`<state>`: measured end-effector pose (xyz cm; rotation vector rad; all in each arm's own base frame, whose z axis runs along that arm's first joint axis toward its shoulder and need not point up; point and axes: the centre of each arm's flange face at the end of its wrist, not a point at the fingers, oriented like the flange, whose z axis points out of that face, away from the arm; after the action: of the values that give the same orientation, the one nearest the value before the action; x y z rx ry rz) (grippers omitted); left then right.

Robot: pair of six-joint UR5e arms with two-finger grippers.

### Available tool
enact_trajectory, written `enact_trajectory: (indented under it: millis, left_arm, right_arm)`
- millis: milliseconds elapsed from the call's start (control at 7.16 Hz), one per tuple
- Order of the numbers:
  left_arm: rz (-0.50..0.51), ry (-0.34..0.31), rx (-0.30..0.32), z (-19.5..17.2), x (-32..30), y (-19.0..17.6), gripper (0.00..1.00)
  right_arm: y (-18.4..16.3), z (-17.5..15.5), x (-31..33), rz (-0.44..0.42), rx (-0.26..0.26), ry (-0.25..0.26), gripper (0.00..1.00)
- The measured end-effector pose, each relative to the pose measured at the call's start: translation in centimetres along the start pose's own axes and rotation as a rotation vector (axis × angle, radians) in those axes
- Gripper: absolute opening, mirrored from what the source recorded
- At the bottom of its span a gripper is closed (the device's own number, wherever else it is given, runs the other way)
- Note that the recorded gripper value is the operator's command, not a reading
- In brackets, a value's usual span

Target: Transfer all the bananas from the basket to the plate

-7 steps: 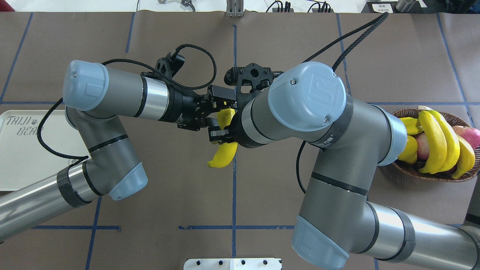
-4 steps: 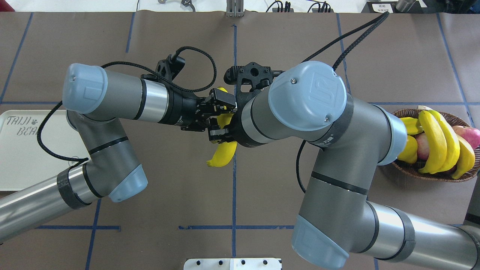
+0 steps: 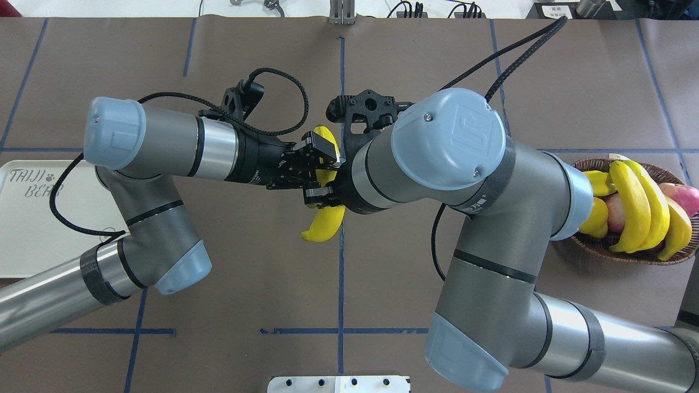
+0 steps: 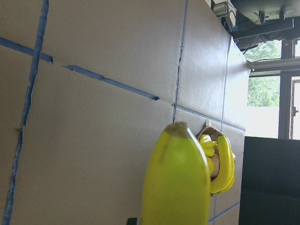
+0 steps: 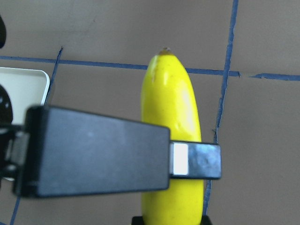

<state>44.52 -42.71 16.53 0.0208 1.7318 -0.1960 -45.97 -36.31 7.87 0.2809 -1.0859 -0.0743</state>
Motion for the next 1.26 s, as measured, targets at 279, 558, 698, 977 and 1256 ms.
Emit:
enact_trajectory:
  millis: [279, 558, 698, 977, 1256]
  left_arm:
    - [-0.001, -0.003, 0.002, 0.0, -0.1, -0.1, 0.0]
    - [-0.01, -0.021, 0.02, 0.3, -0.6, -0.7, 0.0]
    - [-0.03, -0.061, 0.044, 0.4, -1.3, -1.7, 0.0]
    - [-0.114, -0.223, 0.132, -0.2, -2.8, -5.5, 0.0]
    - [-0.209, -0.396, 0.232, -3.8, -6.5, -9.7, 0.0]
  right_arm:
    - [0.1, -0.5, -0.1, 0.003, -0.001, -0.012, 0.99]
    - [0.5, -1.8, -0.3, 0.009, -0.011, -0.041, 1.0]
    - [0.7, -2.5, -0.3, 0.009, -0.01, -0.052, 0.99]
    - [1.1, -3.5, 0.4, 0.013, -0.009, -0.057, 0.99]
    - [1.3, -3.6, 2.2, 0.024, -0.007, -0.038, 0.99]
